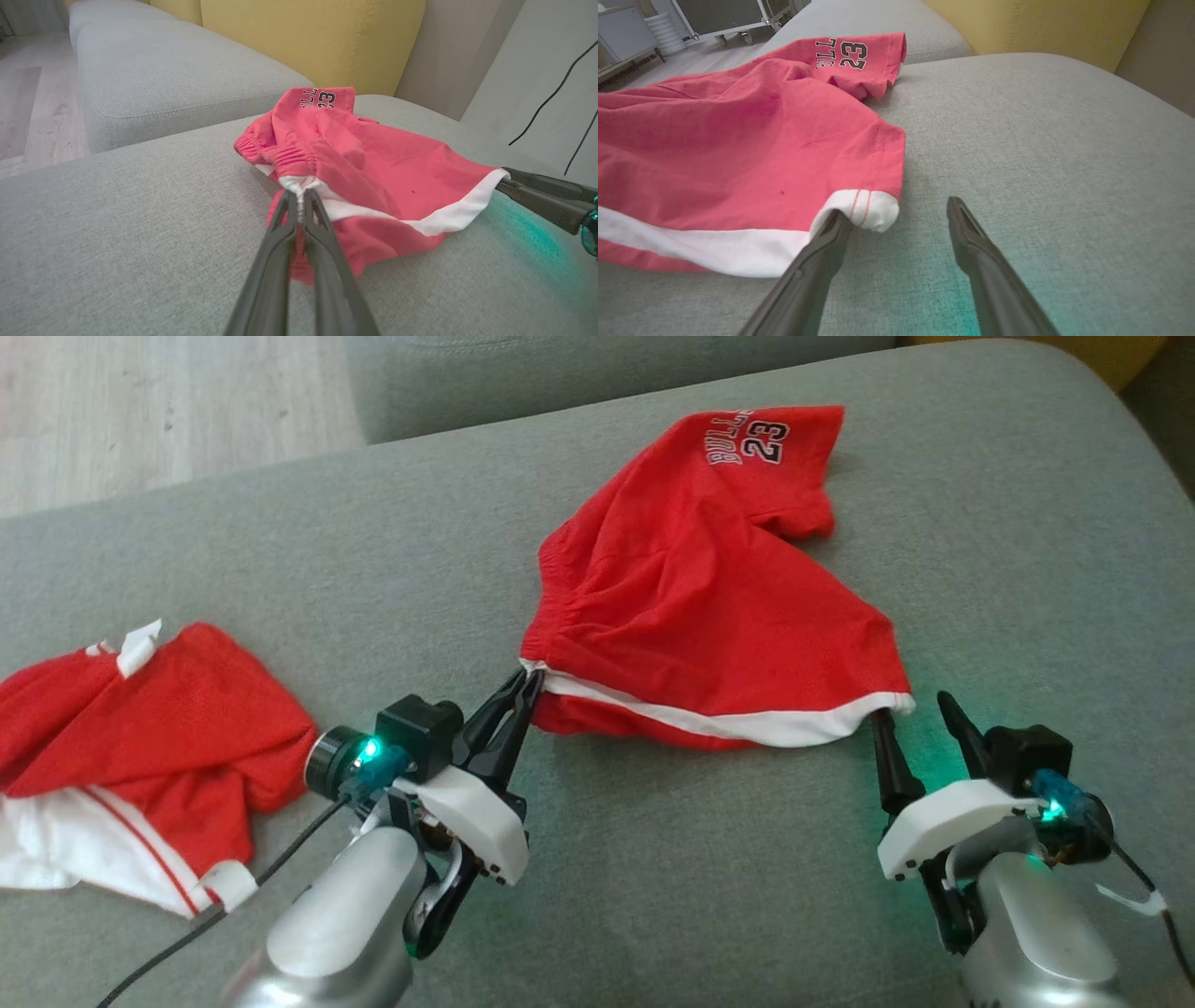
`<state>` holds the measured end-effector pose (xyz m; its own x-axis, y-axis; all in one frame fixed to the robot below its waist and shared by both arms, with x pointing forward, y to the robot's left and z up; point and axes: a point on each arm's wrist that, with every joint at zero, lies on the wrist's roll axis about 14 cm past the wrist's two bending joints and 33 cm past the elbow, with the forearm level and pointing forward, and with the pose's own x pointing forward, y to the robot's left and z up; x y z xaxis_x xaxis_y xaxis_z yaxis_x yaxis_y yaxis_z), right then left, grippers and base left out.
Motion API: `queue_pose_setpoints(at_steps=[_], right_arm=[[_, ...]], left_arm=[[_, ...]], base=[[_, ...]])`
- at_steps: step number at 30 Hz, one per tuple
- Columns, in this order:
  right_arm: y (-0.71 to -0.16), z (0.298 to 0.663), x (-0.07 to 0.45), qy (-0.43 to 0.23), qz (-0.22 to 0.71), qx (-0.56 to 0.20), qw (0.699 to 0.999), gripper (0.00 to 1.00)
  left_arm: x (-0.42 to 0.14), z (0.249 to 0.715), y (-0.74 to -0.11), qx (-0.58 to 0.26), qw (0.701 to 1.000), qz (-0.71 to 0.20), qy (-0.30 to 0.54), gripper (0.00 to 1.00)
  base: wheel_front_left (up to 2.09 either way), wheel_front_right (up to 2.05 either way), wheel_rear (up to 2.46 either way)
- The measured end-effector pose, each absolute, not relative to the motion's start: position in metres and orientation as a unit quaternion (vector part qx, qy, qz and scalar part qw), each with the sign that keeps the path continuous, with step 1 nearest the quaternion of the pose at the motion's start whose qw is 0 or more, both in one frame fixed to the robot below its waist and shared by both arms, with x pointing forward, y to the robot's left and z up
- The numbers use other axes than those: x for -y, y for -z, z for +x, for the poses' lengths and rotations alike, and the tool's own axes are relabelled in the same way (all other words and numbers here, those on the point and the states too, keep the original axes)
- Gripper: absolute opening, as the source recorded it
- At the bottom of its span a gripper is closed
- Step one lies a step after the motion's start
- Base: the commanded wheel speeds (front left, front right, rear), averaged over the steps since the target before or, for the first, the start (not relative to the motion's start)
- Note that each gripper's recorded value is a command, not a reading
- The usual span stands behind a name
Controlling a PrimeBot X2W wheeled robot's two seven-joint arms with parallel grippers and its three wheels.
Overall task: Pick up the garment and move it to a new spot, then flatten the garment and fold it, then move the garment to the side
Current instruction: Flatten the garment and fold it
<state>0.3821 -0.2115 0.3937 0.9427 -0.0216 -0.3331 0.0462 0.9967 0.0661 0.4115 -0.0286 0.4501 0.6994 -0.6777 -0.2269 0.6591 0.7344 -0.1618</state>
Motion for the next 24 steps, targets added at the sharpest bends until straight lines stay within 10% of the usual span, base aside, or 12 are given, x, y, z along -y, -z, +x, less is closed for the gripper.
queue_pose_setpoints(at_steps=[24], right_arm=[[-0.419,0.376,0.226,0.045,0.063,-0.124,0.989,1.00]], left_arm=[[0.035,0.405,-0.454,-0.133,0.918,-0.026,0.372,0.00]], base=[[0.00,0.00,0.00]])
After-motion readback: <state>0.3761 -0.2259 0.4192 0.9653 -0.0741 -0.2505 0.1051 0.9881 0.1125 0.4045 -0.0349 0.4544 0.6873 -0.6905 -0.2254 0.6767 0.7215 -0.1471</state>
